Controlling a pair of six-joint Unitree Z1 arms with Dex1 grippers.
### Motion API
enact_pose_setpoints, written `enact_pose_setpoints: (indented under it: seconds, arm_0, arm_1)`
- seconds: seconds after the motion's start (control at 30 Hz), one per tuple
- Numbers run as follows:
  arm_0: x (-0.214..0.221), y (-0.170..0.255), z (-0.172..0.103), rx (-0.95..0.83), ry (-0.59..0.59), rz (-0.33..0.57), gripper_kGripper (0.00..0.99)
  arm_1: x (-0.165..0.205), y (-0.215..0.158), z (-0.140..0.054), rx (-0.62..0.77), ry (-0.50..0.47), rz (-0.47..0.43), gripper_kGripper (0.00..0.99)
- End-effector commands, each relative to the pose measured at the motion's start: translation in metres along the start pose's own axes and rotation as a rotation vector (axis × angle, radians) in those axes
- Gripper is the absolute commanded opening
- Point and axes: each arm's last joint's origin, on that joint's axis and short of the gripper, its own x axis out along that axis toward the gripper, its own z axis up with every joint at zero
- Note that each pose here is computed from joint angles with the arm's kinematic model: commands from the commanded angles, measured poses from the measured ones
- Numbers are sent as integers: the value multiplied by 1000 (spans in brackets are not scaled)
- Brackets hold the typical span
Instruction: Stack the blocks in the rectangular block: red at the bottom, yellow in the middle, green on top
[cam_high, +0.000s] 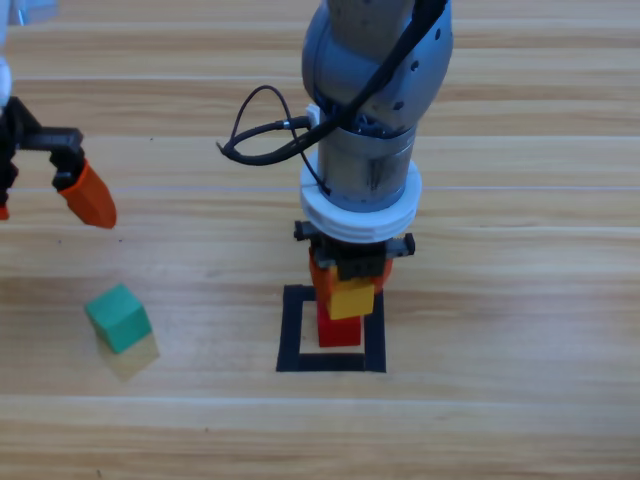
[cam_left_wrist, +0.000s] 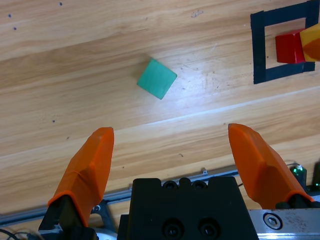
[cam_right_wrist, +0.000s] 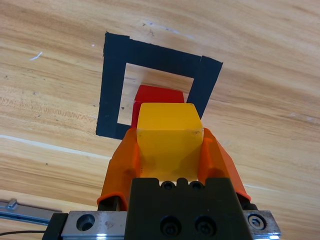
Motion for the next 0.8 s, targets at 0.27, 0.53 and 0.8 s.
enact_pose_setpoints:
  seconds: [0.27, 0.53, 0.8]
  arm_0:
    - [29, 10, 9, 2, 58, 6, 971]
    - [35, 13, 12, 3, 63, 13, 971]
    - [44, 15, 8, -6, 69, 16, 973]
  arm_1:
    - [13, 15, -12, -23, 12, -40, 57]
    - [8, 16, -11, -28, 0, -28, 990]
    - [-82, 3, -21, -72, -149, 85, 990]
